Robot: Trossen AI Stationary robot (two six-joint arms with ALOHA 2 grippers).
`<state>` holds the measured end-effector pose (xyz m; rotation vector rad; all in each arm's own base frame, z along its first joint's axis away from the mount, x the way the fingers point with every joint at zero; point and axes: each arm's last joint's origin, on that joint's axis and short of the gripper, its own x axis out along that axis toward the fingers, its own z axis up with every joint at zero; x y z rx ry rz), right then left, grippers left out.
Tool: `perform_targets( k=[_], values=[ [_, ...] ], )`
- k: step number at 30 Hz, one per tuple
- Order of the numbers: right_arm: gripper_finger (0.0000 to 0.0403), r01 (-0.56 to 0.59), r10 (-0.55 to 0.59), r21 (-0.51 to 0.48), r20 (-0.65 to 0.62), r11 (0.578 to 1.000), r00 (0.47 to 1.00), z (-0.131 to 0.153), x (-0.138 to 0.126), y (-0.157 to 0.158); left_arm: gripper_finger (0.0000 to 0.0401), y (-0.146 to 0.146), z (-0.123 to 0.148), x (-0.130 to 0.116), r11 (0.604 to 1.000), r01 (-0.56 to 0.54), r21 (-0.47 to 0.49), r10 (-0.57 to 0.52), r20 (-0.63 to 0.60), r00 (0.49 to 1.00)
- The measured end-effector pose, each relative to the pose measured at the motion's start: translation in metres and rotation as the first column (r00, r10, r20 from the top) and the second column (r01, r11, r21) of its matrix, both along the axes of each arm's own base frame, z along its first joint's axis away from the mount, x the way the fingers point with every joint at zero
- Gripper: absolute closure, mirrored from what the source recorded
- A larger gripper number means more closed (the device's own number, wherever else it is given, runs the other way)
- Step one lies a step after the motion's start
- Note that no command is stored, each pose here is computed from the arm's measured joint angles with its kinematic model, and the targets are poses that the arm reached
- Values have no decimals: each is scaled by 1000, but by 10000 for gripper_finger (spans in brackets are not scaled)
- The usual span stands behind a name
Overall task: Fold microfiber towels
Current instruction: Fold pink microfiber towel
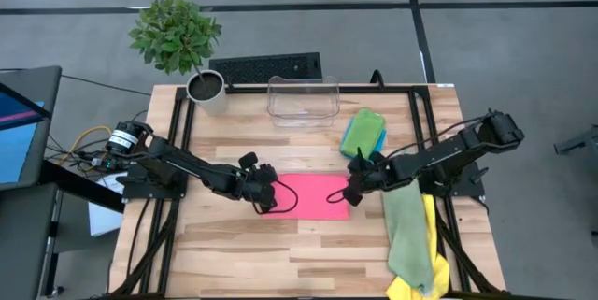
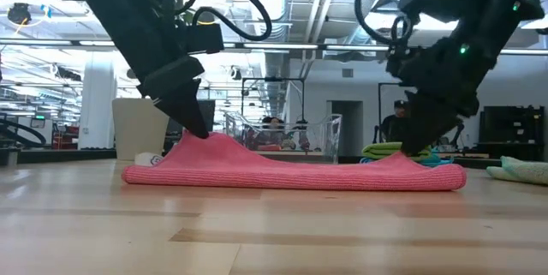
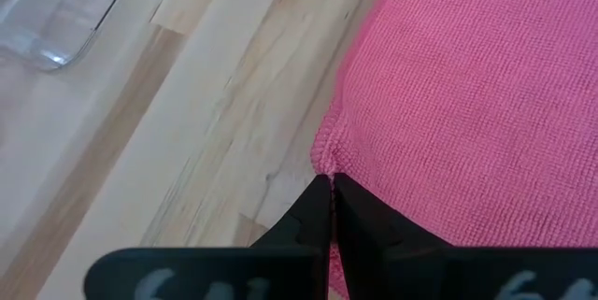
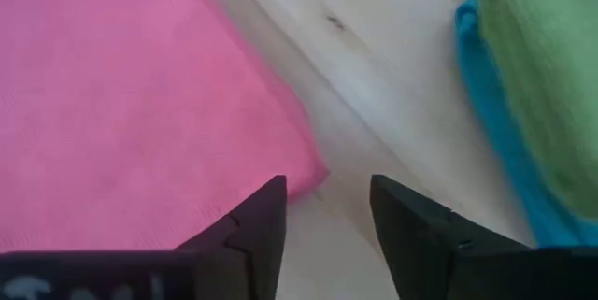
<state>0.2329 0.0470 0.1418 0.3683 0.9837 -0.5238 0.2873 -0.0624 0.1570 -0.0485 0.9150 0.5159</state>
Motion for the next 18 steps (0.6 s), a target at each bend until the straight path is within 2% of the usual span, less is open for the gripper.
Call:
perform_targets(
  k=[4, 7, 10, 14, 15, 18],
  values=[
    [214, -11, 11, 5, 45, 1000, 999, -2, 1, 0, 401, 0, 0, 0, 1000, -1, 0, 1, 3, 1000],
    [232, -19, 19, -8, 47, 1000, 999, -2, 2, 0, 401, 0, 0, 1, 1000, -1, -1, 1, 8, 1000],
    [281, -24, 25, -12, 35, 1000, 999, -2, 1, -1, 401, 0, 0, 1, 1000, -5, -4, 5, 11, 1000],
    [375, -52, 52, -8, 2, 999, 999, -8, 2, 0, 401, 0, 1, 1, 1000, -19, -4, 19, 19, 1000],
    [386, -62, 62, -6, 12, 998, 998, -9, 4, 1, 401, 0, 1, 1, 1000, -26, -3, 26, 23, 999],
    [387, -79, 79, -6, 26, 997, 997, -8, 5, 5, 401, 0, 1, 1, 1000, -25, -4, 25, 24, 999]
  ],
)
